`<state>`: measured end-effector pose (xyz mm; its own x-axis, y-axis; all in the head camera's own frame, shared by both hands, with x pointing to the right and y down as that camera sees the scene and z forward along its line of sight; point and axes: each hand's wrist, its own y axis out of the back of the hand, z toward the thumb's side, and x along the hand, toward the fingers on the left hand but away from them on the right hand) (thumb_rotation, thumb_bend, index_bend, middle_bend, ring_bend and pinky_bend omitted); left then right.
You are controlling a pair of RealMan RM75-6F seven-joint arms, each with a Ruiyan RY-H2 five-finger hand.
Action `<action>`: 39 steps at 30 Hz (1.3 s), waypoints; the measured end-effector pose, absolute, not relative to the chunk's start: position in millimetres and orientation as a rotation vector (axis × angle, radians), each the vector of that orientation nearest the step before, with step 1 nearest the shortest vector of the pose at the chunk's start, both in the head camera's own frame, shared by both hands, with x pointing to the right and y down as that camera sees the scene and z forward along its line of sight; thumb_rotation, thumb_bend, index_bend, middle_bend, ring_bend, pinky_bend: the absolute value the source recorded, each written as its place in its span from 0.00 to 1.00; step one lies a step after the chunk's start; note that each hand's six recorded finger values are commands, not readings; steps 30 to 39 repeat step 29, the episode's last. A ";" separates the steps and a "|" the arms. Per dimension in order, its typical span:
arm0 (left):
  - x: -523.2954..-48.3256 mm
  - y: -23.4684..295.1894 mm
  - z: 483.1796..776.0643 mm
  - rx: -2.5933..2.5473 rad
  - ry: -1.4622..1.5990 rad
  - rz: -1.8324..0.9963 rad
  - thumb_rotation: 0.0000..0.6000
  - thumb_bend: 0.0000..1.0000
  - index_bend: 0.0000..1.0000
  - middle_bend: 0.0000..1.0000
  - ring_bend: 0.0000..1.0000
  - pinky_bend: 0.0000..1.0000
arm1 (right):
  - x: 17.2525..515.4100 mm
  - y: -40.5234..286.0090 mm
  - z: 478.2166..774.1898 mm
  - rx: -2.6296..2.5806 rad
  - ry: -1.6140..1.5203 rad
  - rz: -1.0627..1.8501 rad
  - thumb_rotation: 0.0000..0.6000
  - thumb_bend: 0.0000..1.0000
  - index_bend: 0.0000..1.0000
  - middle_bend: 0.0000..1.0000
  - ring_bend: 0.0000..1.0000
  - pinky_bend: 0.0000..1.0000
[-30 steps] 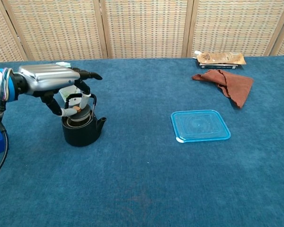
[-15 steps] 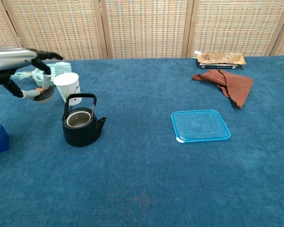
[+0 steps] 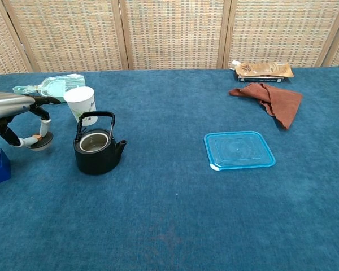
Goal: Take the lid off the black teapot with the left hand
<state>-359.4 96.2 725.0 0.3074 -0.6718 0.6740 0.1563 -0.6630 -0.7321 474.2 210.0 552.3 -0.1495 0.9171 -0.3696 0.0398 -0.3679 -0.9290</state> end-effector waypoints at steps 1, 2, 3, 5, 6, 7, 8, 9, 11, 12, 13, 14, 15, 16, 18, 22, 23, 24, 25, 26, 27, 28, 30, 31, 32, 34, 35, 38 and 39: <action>-359.7 96.6 725.8 -1.847 0.463 -1.444 1.00 0.41 0.14 0.00 0.00 0.00 | 474.5 210.0 552.2 -1.416 -1.131 1.603 1.00 0.00 0.00 0.00 0.00 0.00; -359.9 96.9 726.5 -1.849 0.469 -1.450 1.00 0.39 0.07 0.00 0.00 0.00 | 474.9 210.0 552.0 -1.416 -1.132 1.603 1.00 0.00 0.00 0.00 0.00 0.00; -359.7 97.1 726.6 -1.852 0.474 -1.453 1.00 0.35 0.01 0.00 0.00 0.00 | 475.0 210.0 551.9 -1.416 -1.133 1.603 1.00 0.00 0.00 0.00 0.00 0.00; -358.0 96.8 724.0 -1.865 0.498 -1.448 1.00 0.30 0.00 0.00 0.00 0.00 | 475.3 210.0 551.6 -1.419 -1.135 1.603 1.00 0.00 0.00 0.00 0.00 0.00; -357.2 96.5 721.4 -1.870 0.513 -1.441 1.00 0.29 0.00 0.00 0.00 0.00 | 475.3 210.0 551.6 -1.421 -1.136 1.603 1.00 0.00 0.00 0.00 0.00 0.00; -356.9 95.8 718.2 -1.874 0.528 -1.433 1.00 0.28 0.00 0.00 0.00 0.00 | 475.3 210.1 551.6 -1.423 -1.136 1.603 1.00 0.00 0.00 0.00 0.00 0.00; -357.2 94.7 713.2 -1.879 0.550 -1.423 1.00 0.28 0.00 0.00 0.00 0.00 | 475.2 210.1 551.7 -1.426 -1.136 1.603 1.00 0.00 0.00 0.00 0.00 0.00; -357.9 93.8 709.1 -1.881 0.566 -1.417 1.00 0.27 0.00 0.00 0.00 0.00 | 475.0 210.1 551.6 -1.428 -1.136 1.602 1.00 0.00 0.00 0.00 0.00 0.00; -362.0 91.3 697.1 -1.884 0.617 -1.402 1.00 0.26 0.00 0.00 0.00 0.00 | 474.2 210.1 550.9 -1.430 -1.136 1.597 1.00 0.00 0.00 0.00 0.00 0.00; -364.7 90.6 690.6 -1.884 0.644 -1.394 1.00 0.25 0.00 0.00 0.00 0.00 | 473.8 210.2 550.4 -1.431 -1.136 1.594 1.00 0.00 0.00 0.00 0.00 0.00; -368.0 90.3 683.4 -1.882 0.674 -1.386 1.00 0.23 0.00 0.00 0.00 0.00 | 473.4 210.4 549.8 -1.433 -1.137 1.591 1.00 0.00 0.00 0.00 0.00 0.00; -373.6 90.6 673.2 -1.874 0.715 -1.376 1.00 0.22 0.00 0.00 0.00 0.00 | 472.9 210.7 549.2 -1.435 -1.137 1.588 1.00 0.00 0.00 0.00 0.00 0.00; -378.4 91.5 665.2 -1.864 0.746 -1.369 1.00 0.21 0.00 0.00 0.00 0.00 | 472.4 210.9 548.7 -1.437 -1.137 1.585 1.00 0.00 0.00 0.00 0.00 0.00; -383.5 93.0 657.0 -1.851 0.777 -1.363 1.00 0.20 0.00 0.00 0.00 0.00 | 472.0 211.0 548.2 -1.438 -1.136 1.583 1.00 0.00 0.00 0.00 0.00 0.00; -397.0 97.6 638.7 -1.800 0.836 -1.359 1.00 0.19 0.00 0.00 0.00 0.00 | 471.2 211.2 546.9 -1.442 -1.138 1.578 1.00 0.00 0.00 0.00 0.00 0.00; -416.9 117.3 609.5 -1.680 0.907 -1.383 1.00 0.11 0.00 0.00 0.00 0.00 | 470.6 211.3 542.7 -1.441 -1.147 1.564 1.00 0.00 0.00 0.00 0.00 0.00; -422.0 127.9 601.2 -1.655 0.930 -1.398 1.00 0.11 0.00 0.00 0.00 0.00 | 470.4 211.7 541.3 -1.441 -1.149 1.559 1.00 0.00 0.00 0.00 0.00 0.00; -426.0 136.8 595.2 -1.640 0.952 -1.409 1.00 0.11 0.00 0.00 0.00 0.00 | 470.5 212.1 540.2 -1.440 -1.151 1.556 1.00 0.00 0.00 0.00 0.00 0.00; -430.3 146.1 589.5 -1.627 0.975 -1.420 1.00 0.11 0.00 0.00 0.00 0.00 | 470.9 212.6 538.8 -1.437 -1.154 1.553 1.00 0.00 0.00 0.00 0.00 0.00; -437.5 158.8 582.3 -1.606 1.004 -1.436 1.00 0.11 0.00 0.00 0.00 0.00 | 472.2 213.6 537.2 -1.431 -1.156 1.552 1.00 0.00 0.00 0.00 0.00 0.00; -443.5 168.3 577.2 -1.590 1.021 -1.448 1.00 0.11 0.00 0.00 0.00 0.00 | 473.3 214.1 536.6 -1.428 -1.156 1.553 1.00 0.00 0.00 0.00 0.00 0.00; -450.3 180.3 571.4 -1.574 1.030 -1.463 1.00 0.11 0.00 0.00 0.00 0.00 | 474.3 214.6 536.4 -1.425 -1.155 1.554 1.00 0.00 0.00 0.00 0.00 0.00; -453.4 187.6 568.1 -1.569 1.028 -1.471 1.00 0.10 0.00 0.00 0.00 0.00 | 475.1 215.0 536.1 -1.424 -1.155 1.555 1.00 0.00 0.00 0.00 0.00 0.00; -453.4 187.6 568.1 -1.569 1.028 -1.471 1.00 0.10 0.00 0.00 0.00 0.00 | 475.1 215.0 536.1 -1.424 -1.155 1.555 1.00 0.00 0.00 0.00 0.00 0.00; -453.4 187.6 568.1 -1.569 1.028 -1.471 1.00 0.10 0.00 0.00 0.00 0.00 | 475.1 215.0 536.1 -1.424 -1.155 1.555 1.00 0.00 0.00 0.00 0.00 0.00; -453.4 187.6 568.1 -1.569 1.028 -1.471 1.00 0.10 0.00 0.00 0.00 0.00 | 475.1 215.0 536.1 -1.424 -1.155 1.555 1.00 0.00 0.00 0.00 0.00 0.00; -453.4 187.6 568.1 -1.569 1.028 -1.471 1.00 0.10 0.00 0.00 0.00 0.00 | 475.1 215.0 536.1 -1.424 -1.155 1.555 1.00 0.00 0.00 0.00 0.00 0.00; -453.4 187.6 568.1 -1.569 1.028 -1.471 1.00 0.10 0.00 0.00 0.00 0.00 | 475.1 215.0 536.1 -1.424 -1.155 1.555 1.00 0.00 0.00 0.00 0.00 0.00; -453.4 187.6 568.1 -1.569 1.028 -1.471 1.00 0.10 0.00 0.00 0.00 0.00 | 475.1 215.0 536.1 -1.424 -1.155 1.555 1.00 0.00 0.00 0.00 0.00 0.00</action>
